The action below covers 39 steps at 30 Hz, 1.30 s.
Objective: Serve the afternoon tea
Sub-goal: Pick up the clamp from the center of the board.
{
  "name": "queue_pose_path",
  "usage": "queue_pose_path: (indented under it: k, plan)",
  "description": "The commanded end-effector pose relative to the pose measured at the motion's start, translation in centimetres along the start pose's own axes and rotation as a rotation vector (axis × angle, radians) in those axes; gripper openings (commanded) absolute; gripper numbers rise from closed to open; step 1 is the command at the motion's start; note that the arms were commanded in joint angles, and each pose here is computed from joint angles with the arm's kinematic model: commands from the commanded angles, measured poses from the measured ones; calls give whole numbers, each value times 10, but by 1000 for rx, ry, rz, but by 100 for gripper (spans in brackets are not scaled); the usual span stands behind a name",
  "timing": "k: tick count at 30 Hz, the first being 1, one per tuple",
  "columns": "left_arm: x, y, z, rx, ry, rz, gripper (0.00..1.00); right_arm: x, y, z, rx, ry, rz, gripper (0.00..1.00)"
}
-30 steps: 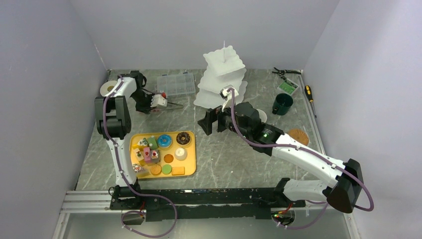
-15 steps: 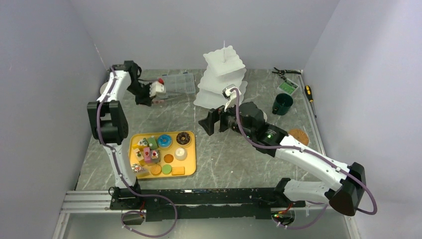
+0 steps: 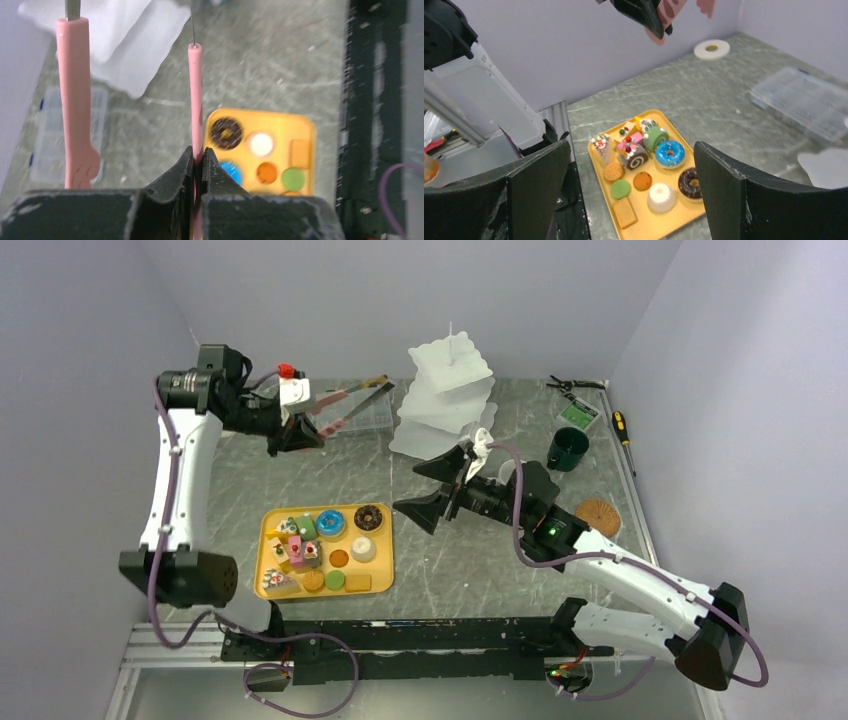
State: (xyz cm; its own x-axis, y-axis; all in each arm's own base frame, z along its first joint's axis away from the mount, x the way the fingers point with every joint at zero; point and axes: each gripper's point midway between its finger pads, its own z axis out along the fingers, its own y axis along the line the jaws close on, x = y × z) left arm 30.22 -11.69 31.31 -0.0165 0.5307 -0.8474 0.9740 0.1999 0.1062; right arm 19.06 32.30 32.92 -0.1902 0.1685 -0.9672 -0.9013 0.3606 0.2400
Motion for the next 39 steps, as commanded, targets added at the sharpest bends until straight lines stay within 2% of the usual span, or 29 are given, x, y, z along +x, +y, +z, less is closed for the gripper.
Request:
queue_pose_path:
  k: [1,11,16,19,29,32,39]
  plan:
    - [-50,-88,1,211,-192,-176,3,-39,30,8,-191,-137,-154,100]
    - [-86,-145,-1,341,-301,-221,3,-77,22,12,-312,-198,-270,100]
    - [-94,-161,4,388,-323,-239,3,-84,21,23,-372,-197,-253,100]
    - [-95,-166,8,399,-321,-225,3,-86,33,26,-471,-182,-223,100]
    - [-91,-161,15,368,-294,-179,3,-95,61,18,-637,-167,-166,100]
    - [-90,-155,17,334,-297,-156,3,-93,64,21,-626,-153,-149,100]
    - [-94,-146,19,287,-310,-145,3,-89,56,53,-461,-153,-150,100]
